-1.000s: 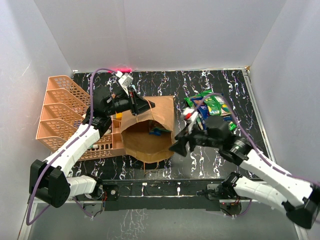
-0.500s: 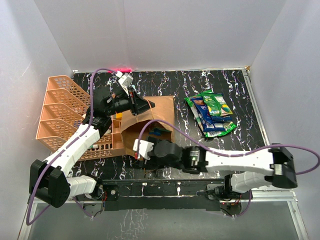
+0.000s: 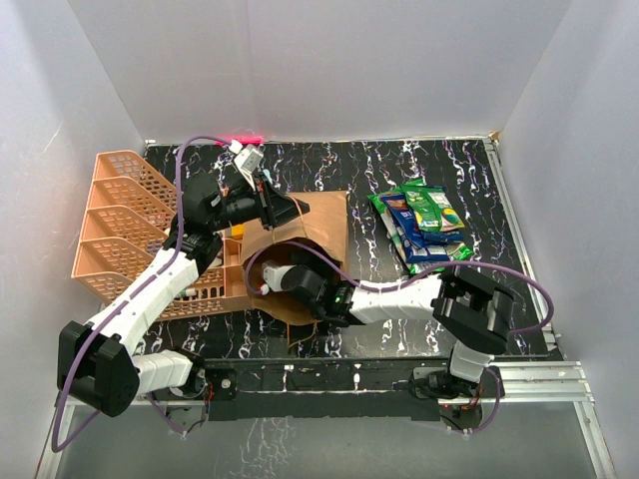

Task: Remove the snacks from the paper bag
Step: Take out the snack from the paper bag.

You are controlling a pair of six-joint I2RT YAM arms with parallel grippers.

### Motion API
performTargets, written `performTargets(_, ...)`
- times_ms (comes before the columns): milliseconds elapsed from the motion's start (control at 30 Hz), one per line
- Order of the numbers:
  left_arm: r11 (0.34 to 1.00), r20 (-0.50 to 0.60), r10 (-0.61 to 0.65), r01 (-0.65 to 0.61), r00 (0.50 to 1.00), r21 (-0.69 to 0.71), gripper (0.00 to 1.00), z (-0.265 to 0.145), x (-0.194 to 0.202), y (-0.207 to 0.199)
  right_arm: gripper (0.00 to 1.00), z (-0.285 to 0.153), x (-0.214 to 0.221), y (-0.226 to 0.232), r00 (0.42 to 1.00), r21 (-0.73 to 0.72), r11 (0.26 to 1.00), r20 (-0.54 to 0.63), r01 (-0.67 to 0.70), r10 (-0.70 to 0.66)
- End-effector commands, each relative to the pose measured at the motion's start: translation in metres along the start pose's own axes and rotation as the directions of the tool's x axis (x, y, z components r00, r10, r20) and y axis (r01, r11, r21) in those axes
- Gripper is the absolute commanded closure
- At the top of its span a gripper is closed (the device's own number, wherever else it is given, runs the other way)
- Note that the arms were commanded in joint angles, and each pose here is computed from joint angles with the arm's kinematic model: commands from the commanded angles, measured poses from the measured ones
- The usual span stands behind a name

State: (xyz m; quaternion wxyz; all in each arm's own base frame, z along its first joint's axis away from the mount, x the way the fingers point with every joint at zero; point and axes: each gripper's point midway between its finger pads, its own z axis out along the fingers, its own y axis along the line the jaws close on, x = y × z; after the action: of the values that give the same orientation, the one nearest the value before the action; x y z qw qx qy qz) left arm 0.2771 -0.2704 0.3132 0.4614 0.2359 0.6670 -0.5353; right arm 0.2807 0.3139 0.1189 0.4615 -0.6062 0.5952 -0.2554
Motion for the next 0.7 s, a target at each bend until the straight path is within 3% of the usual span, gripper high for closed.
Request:
performTargets(0, 0.996, 0.063, 0.072, -0.076, 0.995, 0.052, 1.0, -0.005, -0.026, -0.024, 0.39, 0.014, -0.008, -0.024, 0.999, 0.068, 0.997, -0.001, -0.033, 0.033)
performTargets(367, 0.995, 0.067, 0.075, -0.079, 0.995, 0.057, 1.0, -0.006, -0.027, -0.025, 0.38, 0.073, 0.026, -0.029, 0.989, 0.135, 0.991, -0.145, -0.022, 0.042)
performTargets(567, 0.995, 0.067, 0.078, -0.082, 0.995, 0.054, 1.0, -0.006, -0.027, -0.025, 0.52, 0.095, 0.039, -0.024, 0.984, 0.137, 0.99, -0.171, -0.03, 0.053)
performTargets(667, 0.995, 0.067, 0.078, -0.082, 0.995, 0.055, 1.0, -0.006, -0.027, -0.026, 0.68, 0.099, 0.043, -0.026, 0.984, 0.154, 0.987, -0.16, -0.05, 0.075)
